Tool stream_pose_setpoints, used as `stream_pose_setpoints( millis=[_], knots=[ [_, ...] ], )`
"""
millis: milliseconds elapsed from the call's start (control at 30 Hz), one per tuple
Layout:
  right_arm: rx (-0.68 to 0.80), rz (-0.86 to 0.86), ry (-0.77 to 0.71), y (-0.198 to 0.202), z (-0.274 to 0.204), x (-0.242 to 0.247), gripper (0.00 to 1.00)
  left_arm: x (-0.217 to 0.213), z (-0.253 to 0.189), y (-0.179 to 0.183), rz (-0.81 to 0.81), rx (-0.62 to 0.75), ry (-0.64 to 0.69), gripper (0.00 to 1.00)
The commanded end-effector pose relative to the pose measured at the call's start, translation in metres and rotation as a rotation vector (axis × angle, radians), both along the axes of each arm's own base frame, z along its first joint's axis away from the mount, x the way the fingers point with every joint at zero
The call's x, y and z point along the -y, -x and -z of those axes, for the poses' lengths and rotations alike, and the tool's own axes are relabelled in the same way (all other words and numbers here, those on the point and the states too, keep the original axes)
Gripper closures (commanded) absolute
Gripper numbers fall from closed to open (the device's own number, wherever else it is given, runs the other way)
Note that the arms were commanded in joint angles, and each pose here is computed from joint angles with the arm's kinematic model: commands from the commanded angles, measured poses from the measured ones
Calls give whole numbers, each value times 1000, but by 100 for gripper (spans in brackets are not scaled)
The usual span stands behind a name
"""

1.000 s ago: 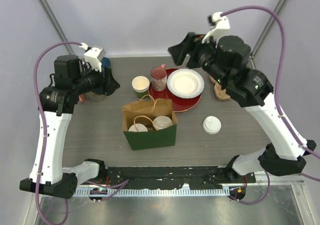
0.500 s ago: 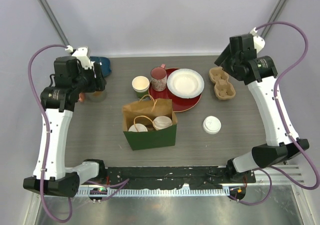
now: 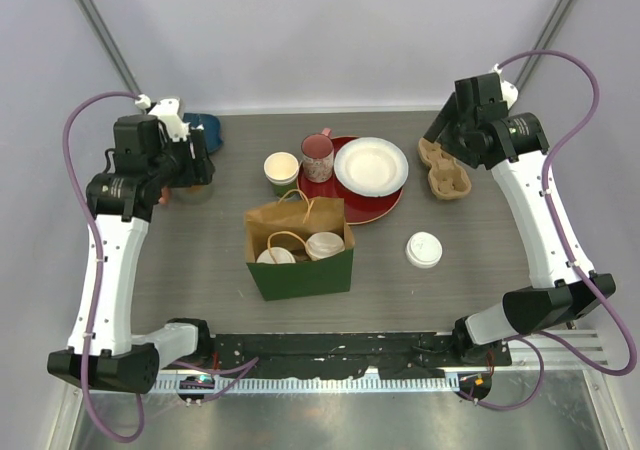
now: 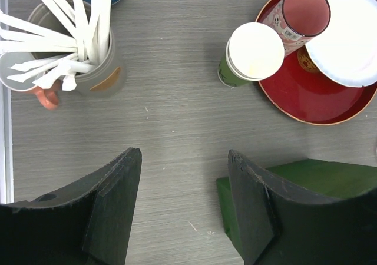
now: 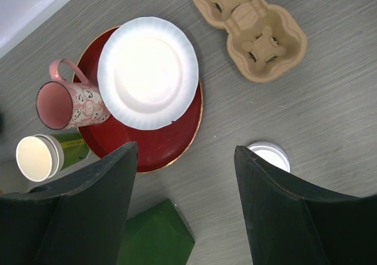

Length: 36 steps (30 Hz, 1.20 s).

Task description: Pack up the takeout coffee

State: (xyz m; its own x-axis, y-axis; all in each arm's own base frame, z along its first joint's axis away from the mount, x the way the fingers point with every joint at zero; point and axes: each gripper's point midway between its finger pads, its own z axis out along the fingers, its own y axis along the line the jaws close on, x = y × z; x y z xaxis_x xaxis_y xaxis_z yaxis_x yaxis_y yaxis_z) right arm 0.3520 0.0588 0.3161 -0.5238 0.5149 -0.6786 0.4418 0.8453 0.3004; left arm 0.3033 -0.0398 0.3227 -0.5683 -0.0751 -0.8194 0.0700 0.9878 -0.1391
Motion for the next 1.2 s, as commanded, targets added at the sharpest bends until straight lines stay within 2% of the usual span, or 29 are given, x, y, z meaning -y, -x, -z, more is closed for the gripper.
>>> stream_pose_setpoints(
  millis=[0, 433, 700, 833, 933, 1000, 1167],
  knots=[
    [95, -82, -14, -9, -23, -10, 28, 4, -3, -11, 9, 29, 29, 36],
    [116, -203, 4, -15, -29, -22, 30, 14, -3, -26, 55, 35, 50, 36],
    [184, -456, 52, -39, -45, -64, 34, 9, -9, -29, 50, 59, 29, 36],
    [225, -556, 86, -46, -60, -80, 34, -5, -28, -29, 49, 99, -31, 37],
    [263, -592, 120, -47, -53, -84, 34, -25, -6, -34, 20, 37, -134, 45],
    [342, -596, 130, -46, -54, -85, 34, -33, 9, -35, 42, -21, -203, 48],
    [488, -611, 189, -30, -71, -76, 33, -43, 22, -43, 28, -67, -248, 48]
  ],
)
